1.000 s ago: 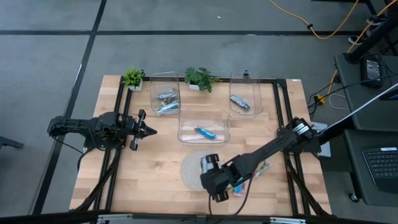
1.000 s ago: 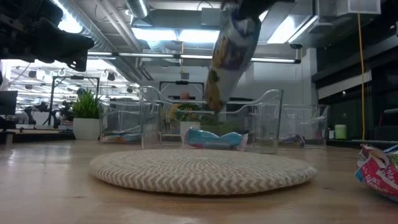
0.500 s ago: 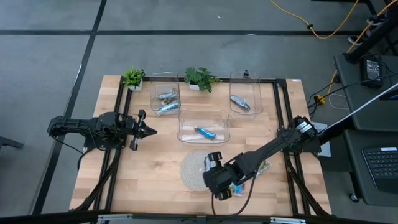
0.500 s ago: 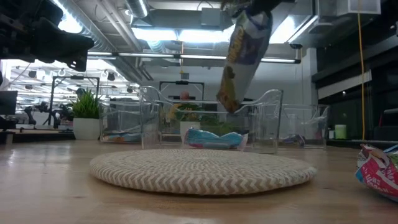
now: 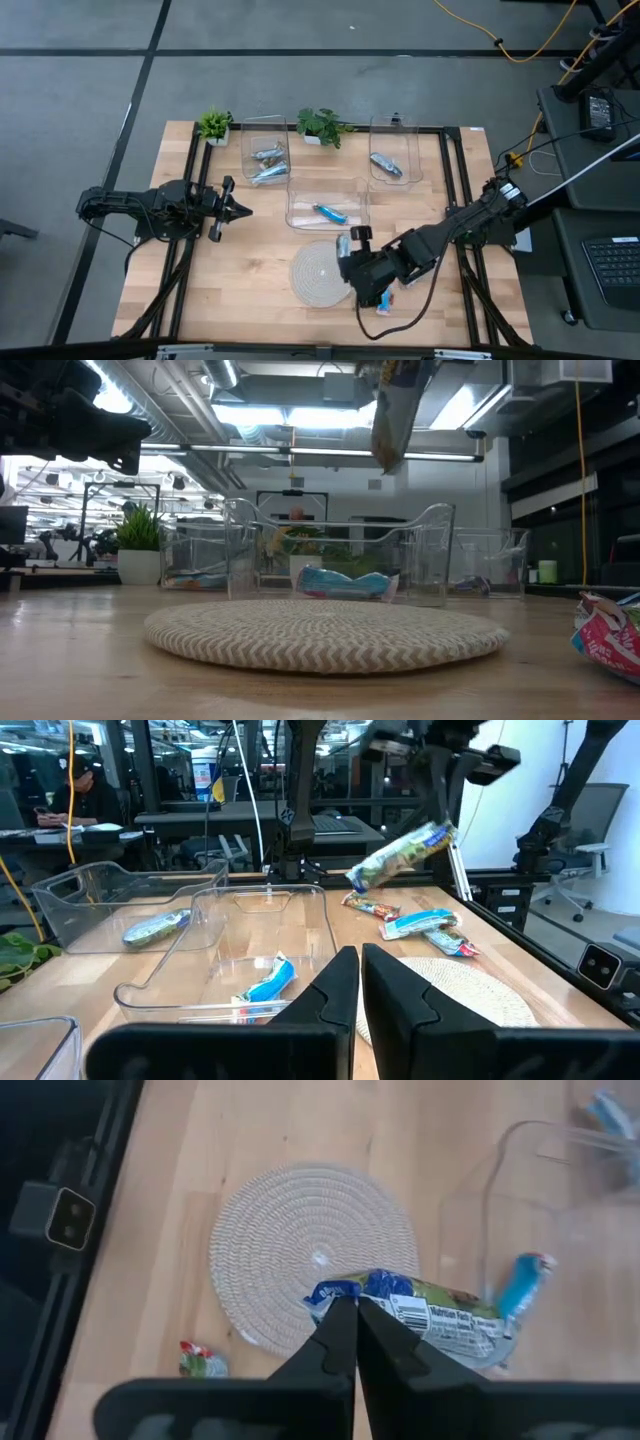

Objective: Pick and place Granola Bars by type
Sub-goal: Put the blue granola bar into the top right transparent bin

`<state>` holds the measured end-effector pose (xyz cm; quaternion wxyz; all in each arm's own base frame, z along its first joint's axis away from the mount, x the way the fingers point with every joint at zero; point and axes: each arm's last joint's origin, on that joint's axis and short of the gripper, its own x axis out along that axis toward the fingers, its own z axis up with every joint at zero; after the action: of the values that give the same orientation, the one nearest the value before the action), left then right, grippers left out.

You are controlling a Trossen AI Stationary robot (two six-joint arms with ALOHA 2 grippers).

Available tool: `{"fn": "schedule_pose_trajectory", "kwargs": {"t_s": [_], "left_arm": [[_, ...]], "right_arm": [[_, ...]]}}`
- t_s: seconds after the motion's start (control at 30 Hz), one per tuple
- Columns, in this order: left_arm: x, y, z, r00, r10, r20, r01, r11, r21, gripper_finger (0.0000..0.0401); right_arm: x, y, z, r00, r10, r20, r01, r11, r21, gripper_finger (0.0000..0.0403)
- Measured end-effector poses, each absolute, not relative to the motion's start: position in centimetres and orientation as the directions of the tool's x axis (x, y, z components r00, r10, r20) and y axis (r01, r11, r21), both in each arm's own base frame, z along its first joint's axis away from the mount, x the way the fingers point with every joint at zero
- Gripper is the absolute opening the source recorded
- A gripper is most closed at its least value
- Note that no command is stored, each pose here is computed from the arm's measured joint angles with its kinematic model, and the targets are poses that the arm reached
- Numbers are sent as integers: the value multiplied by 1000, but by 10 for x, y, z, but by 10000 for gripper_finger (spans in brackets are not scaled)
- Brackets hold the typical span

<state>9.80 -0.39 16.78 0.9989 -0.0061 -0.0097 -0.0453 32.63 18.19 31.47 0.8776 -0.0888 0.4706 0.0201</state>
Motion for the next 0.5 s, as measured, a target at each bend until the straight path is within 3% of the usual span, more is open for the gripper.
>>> {"fn": "schedule_pose_trajectory", "kwargs": {"t_s": [0.5], "left_arm": [[98,-4,168,996,-90,20,91,996,-11,11]], "right_arm": [[285,110,371,548,-199,-812,107,980,-167,9]]}}
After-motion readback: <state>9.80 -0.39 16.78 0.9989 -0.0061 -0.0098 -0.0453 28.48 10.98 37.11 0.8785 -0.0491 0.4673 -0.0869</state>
